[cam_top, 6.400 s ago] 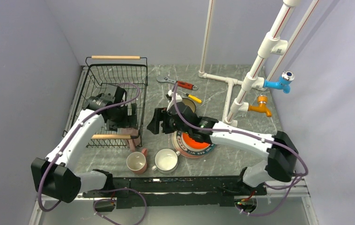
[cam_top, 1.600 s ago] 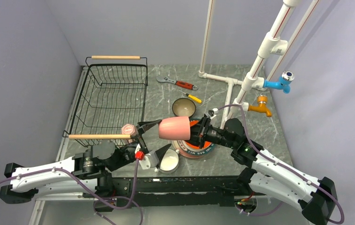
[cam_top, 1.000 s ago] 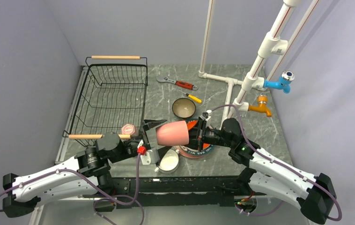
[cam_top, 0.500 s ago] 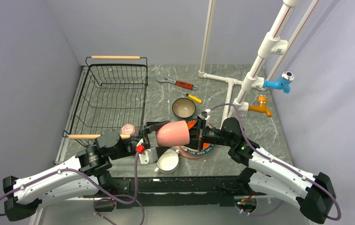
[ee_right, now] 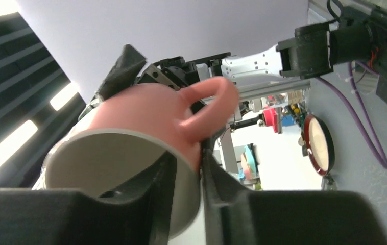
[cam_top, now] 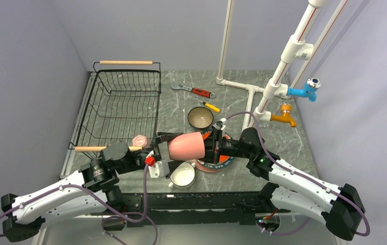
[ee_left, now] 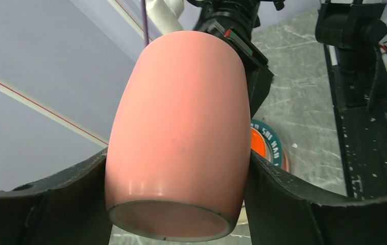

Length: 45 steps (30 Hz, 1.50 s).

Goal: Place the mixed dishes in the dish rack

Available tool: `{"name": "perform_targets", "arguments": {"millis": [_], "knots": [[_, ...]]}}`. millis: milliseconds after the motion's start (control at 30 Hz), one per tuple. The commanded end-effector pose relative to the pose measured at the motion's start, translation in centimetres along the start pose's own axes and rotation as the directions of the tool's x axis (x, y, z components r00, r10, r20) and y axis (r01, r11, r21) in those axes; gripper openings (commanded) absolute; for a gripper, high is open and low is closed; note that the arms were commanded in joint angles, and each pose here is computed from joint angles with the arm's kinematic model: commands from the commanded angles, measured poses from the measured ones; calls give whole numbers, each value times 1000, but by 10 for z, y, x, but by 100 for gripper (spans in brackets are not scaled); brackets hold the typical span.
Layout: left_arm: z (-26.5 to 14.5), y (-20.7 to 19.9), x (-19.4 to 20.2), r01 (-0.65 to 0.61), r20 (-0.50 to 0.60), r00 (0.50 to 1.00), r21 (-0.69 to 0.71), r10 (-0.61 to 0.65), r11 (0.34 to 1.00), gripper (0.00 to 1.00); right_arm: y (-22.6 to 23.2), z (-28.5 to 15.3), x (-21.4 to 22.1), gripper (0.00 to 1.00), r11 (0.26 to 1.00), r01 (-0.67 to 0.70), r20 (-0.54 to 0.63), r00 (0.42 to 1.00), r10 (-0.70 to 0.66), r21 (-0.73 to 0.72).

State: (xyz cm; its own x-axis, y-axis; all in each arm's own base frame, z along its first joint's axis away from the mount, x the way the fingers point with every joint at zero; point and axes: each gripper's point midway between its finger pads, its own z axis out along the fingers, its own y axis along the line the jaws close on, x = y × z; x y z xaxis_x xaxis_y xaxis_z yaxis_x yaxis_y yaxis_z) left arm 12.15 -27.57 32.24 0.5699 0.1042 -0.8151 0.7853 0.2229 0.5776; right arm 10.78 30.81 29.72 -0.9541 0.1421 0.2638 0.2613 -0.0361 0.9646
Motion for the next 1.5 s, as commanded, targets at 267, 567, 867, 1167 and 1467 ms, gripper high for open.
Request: {"name": "perform_targets", "arguments": {"millis": [267,567,867,1167,1467], "knots": [[-19,34,-35,197,23,980,-128,-195,972,0,23,-6,-3,70,986,78,16,997,-76,-145],[-31,70,-37,337,-43,930,-297,-365,894,0,8,-9,-16,93,992,105,67,993,-100,-76],[-61,127,-12,329,-235,818,-557,-525,763,0,-11,-32,-39,91,991,130,181,974,-135,43],[-129,182,59,202,-360,544,-820,-758,535,0,-26,-47,-49,90,991,113,232,964,-128,74],[-187,151,161,58,-219,135,-972,-966,229,0,-23,-49,-50,89,988,133,251,956,-150,83]]}}
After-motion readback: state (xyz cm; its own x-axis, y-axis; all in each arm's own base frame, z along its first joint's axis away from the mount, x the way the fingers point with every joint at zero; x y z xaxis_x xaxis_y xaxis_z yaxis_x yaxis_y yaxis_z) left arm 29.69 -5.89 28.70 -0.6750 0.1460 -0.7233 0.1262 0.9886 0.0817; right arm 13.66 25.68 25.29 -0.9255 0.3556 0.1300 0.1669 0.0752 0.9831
